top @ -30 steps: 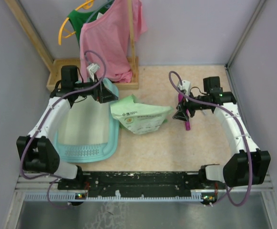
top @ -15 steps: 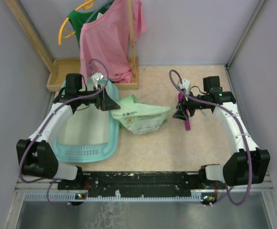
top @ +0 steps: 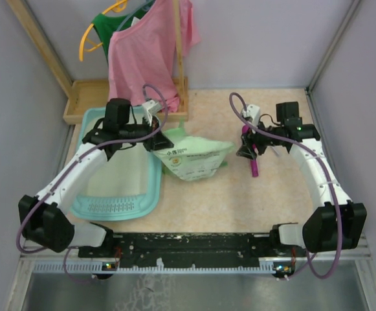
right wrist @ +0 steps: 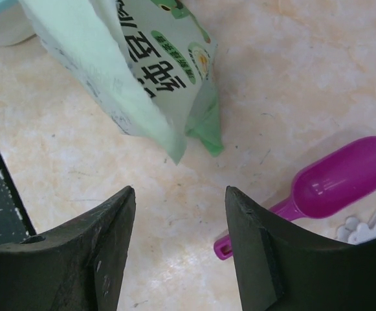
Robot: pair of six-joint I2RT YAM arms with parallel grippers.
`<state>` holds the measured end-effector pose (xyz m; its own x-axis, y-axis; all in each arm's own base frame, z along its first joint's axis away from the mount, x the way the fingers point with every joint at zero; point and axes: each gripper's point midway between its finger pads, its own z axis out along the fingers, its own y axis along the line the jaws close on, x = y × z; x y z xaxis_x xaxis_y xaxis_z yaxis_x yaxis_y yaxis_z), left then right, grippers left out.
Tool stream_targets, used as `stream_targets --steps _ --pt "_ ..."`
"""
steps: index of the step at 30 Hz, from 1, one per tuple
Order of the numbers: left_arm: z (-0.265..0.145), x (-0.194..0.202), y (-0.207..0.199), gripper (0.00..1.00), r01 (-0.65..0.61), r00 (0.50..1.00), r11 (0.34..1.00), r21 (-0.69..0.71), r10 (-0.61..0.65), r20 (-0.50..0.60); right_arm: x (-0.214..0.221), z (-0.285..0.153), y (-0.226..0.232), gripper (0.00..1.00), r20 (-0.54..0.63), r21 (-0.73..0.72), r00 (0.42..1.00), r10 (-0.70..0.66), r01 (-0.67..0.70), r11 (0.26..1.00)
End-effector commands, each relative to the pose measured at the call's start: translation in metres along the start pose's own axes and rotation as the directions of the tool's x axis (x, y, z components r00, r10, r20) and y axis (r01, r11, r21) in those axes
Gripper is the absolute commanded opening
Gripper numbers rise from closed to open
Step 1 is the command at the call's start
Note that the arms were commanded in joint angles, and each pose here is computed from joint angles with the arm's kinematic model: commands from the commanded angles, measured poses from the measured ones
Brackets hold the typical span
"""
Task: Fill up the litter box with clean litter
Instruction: Open the cat litter bag at the center of the board.
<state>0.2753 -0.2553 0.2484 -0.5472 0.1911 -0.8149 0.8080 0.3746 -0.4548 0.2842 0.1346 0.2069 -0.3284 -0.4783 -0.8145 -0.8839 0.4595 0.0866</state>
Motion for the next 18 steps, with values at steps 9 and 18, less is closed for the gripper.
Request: stream_targets --steps 9,18 --pt "-0.047 -0.091 0.005 0.0 -0.378 0.841 0.739 -0.558 0.526 0.126 -0.033 -0.018 -0.057 0.56 0.042 0.305 0.999 -0.024 0.01 0.952" --pt "-0.016 -0.085 -0.019 0.0 -0.572 0.553 0.479 -0.666 0.825 0.118 -0.063 -0.022 0.001 0.57 0.157 0.03 0.981 -0.115 0.111 0.993"
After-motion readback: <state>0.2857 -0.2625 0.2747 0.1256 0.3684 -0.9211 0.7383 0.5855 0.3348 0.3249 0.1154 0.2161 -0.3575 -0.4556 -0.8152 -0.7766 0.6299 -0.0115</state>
